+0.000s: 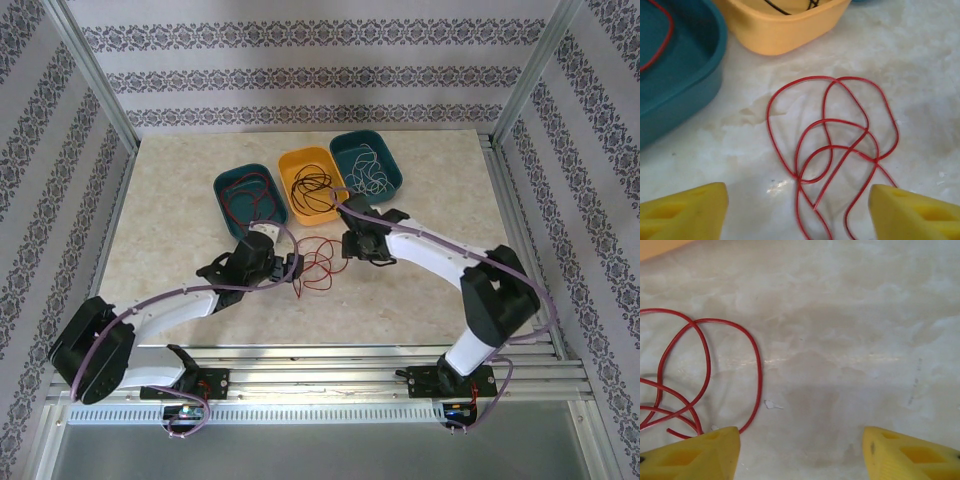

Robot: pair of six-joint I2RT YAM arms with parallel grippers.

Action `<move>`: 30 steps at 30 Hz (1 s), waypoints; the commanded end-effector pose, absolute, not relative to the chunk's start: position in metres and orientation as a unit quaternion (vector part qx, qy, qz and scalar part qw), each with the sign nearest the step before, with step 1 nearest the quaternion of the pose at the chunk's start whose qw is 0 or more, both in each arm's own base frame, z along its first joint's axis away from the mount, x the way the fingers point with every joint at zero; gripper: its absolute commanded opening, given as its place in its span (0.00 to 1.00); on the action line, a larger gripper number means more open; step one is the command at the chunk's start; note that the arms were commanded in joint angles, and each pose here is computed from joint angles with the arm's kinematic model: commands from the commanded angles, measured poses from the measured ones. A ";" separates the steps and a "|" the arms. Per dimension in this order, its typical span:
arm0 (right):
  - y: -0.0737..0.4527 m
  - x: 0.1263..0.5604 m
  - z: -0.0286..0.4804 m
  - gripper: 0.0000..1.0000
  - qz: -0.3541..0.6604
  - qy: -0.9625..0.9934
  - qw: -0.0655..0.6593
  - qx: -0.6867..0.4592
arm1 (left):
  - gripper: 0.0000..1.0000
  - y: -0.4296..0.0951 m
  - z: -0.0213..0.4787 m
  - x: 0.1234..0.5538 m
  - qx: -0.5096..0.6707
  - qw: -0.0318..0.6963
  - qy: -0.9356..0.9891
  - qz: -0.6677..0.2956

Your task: Untangle the cables

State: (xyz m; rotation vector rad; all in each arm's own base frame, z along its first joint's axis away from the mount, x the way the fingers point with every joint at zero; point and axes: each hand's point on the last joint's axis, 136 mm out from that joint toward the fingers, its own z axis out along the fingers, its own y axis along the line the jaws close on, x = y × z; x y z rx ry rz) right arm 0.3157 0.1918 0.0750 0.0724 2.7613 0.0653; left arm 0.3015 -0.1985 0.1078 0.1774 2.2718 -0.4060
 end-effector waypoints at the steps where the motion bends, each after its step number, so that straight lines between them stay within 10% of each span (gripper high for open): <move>1: 0.202 0.323 0.069 0.57 0.009 0.983 0.181 0.016 | 1.00 -0.187 0.118 0.307 0.024 0.433 0.888 -0.152; 30: 0.181 0.277 -0.006 0.38 -0.068 0.995 0.072 0.025 | 0.99 -0.176 0.088 0.305 -0.023 0.394 0.911 -0.122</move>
